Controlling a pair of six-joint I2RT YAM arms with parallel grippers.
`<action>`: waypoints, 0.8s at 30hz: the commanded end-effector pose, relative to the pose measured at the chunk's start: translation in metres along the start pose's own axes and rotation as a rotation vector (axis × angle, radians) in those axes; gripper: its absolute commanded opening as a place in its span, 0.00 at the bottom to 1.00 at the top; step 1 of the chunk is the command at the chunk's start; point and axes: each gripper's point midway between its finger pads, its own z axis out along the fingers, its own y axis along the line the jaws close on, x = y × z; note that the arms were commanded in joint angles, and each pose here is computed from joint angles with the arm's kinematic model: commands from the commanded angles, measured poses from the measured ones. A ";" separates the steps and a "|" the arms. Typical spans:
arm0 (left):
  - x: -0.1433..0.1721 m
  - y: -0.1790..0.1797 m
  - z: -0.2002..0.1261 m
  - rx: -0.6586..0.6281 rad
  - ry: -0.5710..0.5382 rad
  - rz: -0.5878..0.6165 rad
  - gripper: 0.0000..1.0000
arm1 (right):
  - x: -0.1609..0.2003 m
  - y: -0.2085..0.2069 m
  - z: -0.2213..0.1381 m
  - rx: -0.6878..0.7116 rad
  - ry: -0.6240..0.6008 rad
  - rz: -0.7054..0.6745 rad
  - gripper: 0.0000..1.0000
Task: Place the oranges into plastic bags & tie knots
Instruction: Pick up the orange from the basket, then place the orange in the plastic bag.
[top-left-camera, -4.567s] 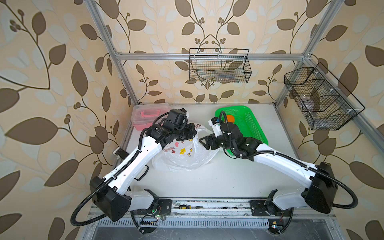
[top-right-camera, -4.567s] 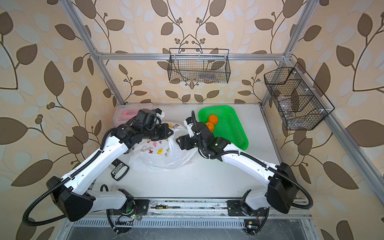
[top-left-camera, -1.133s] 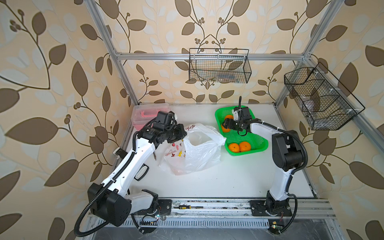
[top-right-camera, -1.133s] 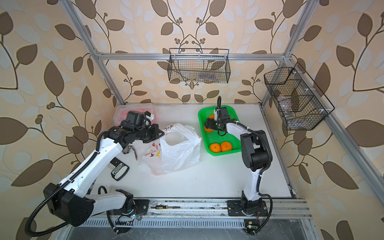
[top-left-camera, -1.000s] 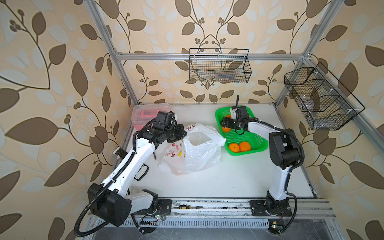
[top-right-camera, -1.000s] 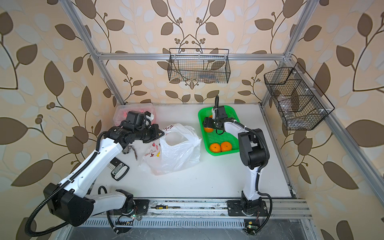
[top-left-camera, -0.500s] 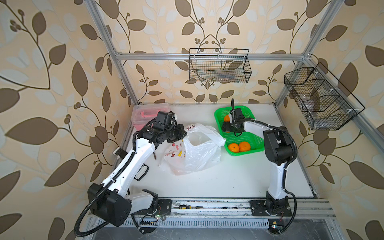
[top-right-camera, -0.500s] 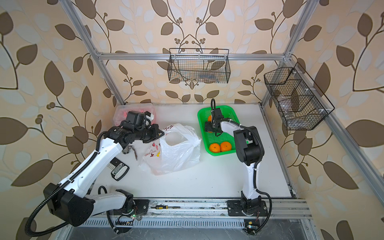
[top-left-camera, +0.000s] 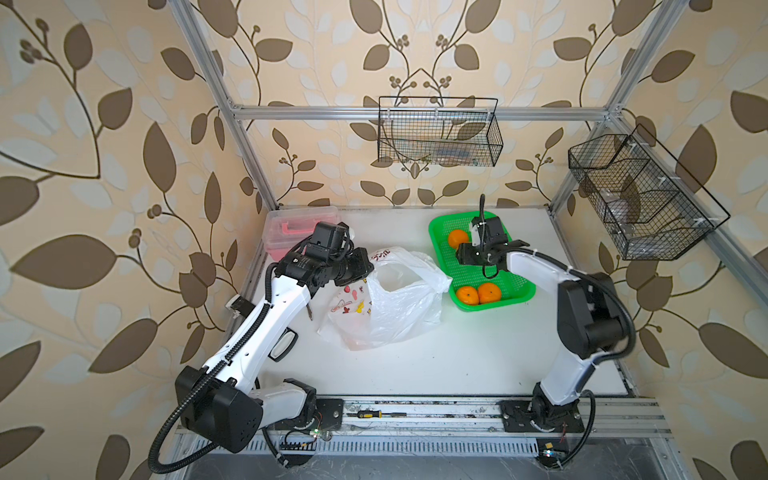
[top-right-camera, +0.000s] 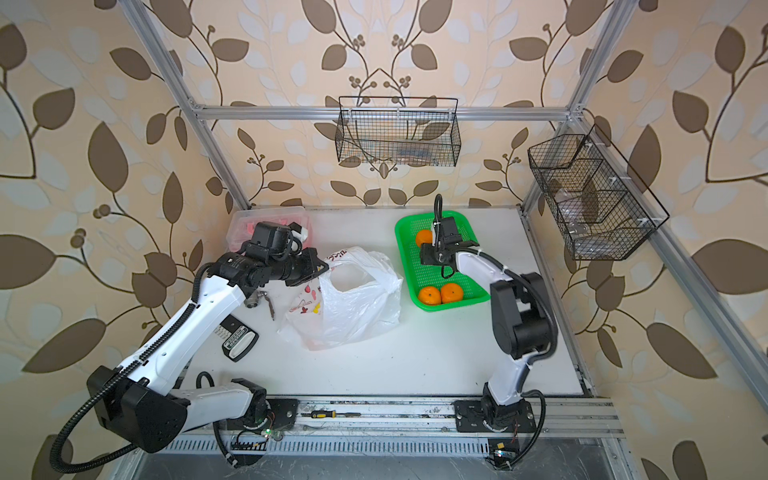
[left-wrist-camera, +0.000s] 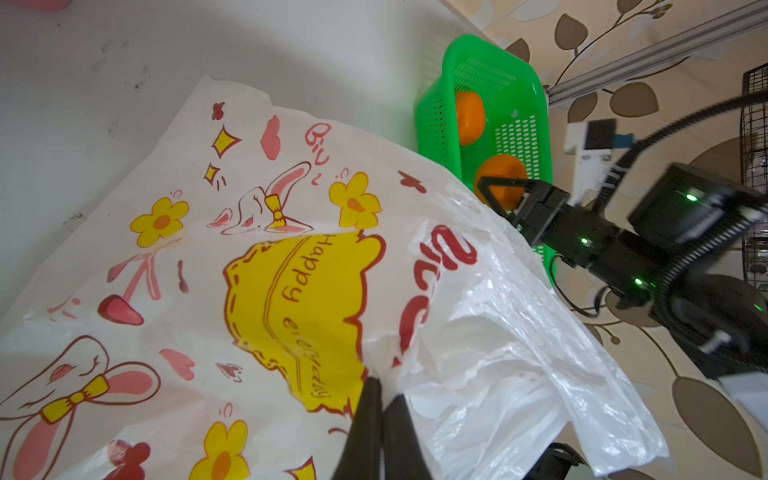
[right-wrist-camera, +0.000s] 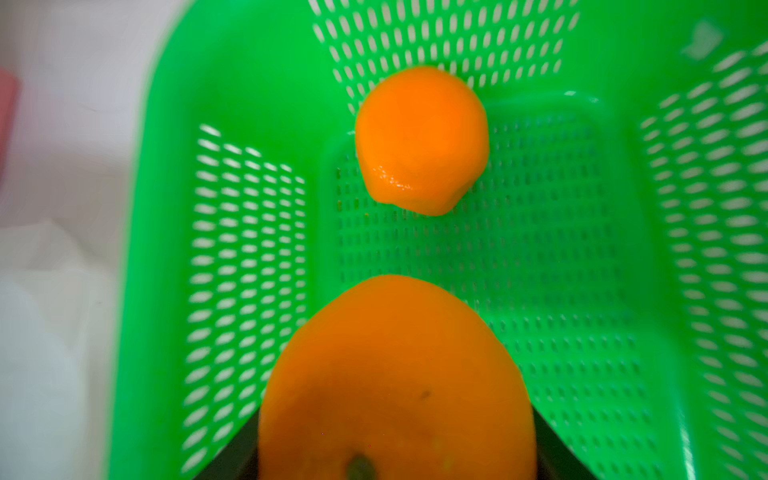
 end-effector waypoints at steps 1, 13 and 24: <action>-0.003 -0.007 -0.007 0.035 -0.018 0.029 0.00 | -0.010 0.035 -0.065 -0.109 -0.116 -0.053 0.62; -0.005 -0.009 -0.006 0.048 -0.021 0.038 0.00 | 0.006 0.196 -0.235 -0.530 -0.335 -0.195 0.61; -0.004 -0.014 -0.007 0.076 -0.021 0.037 0.00 | 0.041 0.264 -0.159 -0.482 -0.247 -0.274 0.61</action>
